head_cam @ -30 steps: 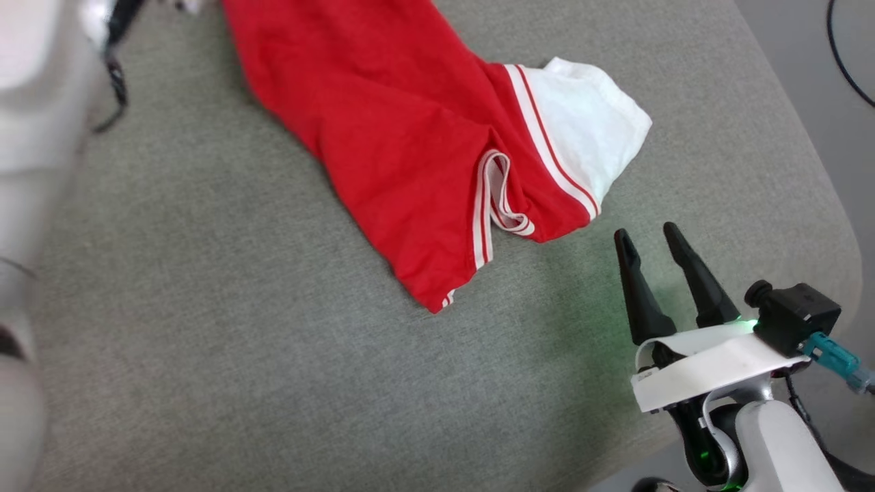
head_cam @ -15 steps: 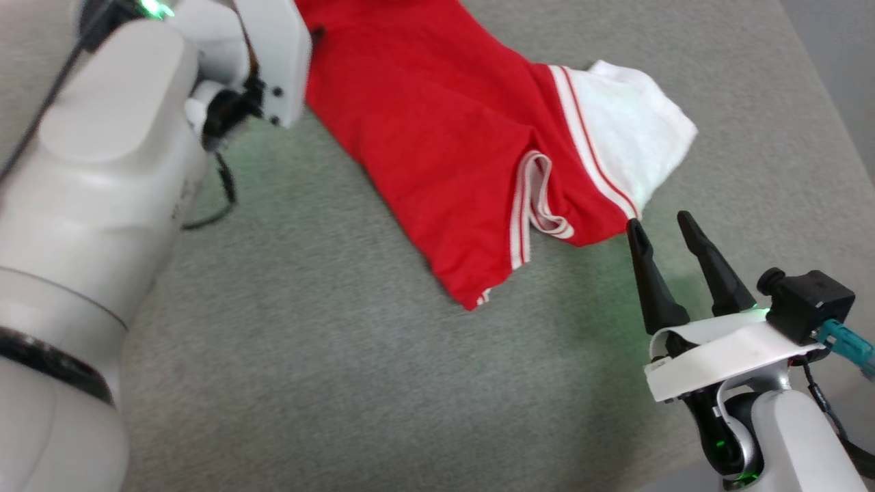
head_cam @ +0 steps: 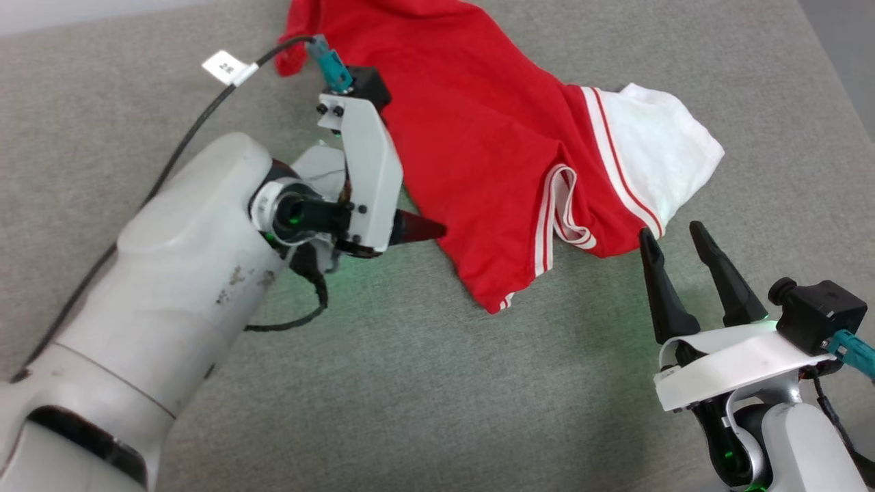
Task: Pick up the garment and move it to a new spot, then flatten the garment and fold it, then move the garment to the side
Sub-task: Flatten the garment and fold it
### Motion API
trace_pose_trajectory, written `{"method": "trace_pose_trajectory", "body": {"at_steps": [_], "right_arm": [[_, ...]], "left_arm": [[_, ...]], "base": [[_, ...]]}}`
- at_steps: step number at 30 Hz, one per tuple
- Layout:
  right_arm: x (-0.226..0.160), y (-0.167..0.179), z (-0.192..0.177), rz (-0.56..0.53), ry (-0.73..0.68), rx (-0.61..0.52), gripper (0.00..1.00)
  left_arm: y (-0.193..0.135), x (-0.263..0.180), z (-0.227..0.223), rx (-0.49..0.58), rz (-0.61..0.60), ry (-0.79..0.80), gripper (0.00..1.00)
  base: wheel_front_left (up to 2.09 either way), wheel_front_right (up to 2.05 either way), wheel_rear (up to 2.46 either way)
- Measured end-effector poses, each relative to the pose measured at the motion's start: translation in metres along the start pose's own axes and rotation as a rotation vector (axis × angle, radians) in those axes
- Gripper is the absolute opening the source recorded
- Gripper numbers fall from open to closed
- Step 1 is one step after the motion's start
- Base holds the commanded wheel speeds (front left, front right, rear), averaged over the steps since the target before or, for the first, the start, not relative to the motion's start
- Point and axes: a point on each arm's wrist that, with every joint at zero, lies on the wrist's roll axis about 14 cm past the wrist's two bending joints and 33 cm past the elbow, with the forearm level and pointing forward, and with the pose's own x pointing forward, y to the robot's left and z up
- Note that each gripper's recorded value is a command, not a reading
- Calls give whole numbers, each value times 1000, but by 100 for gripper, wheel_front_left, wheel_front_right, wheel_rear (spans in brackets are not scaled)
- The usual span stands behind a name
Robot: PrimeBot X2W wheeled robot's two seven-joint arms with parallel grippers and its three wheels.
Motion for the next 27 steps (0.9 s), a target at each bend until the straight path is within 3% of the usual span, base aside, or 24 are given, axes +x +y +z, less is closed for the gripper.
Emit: {"method": "trace_pose_trajectory", "body": {"at_steps": [3,11,12,13,14,23,27], "right_arm": [[-2,-3,-2,-14,3,4,100],[-8,-12,-10,-52,18,20,100],[-9,-13,-9,-57,16,20,100],[-9,-15,-9,-62,11,22,100],[-10,-16,-8,-65,9,23,100],[-10,-3,-1,-25,-13,38,100],[-8,5,3,-2,-24,43,100]], "left_arm": [[-11,8,5,-59,-51,-21,100],[-11,31,10,-99,-64,-50,100],[-12,32,9,-99,-72,-48,88],[-12,32,9,-98,-69,-50,26],[-10,31,8,-99,-57,-51,0],[39,-36,29,35,205,-87,0],[66,-78,51,261,470,-79,0]], "base": [[0,0,0],[0,0,0],[0,0,0],[0,0,0],[0,0,0],[0,0,0],[0,0,0]]}}
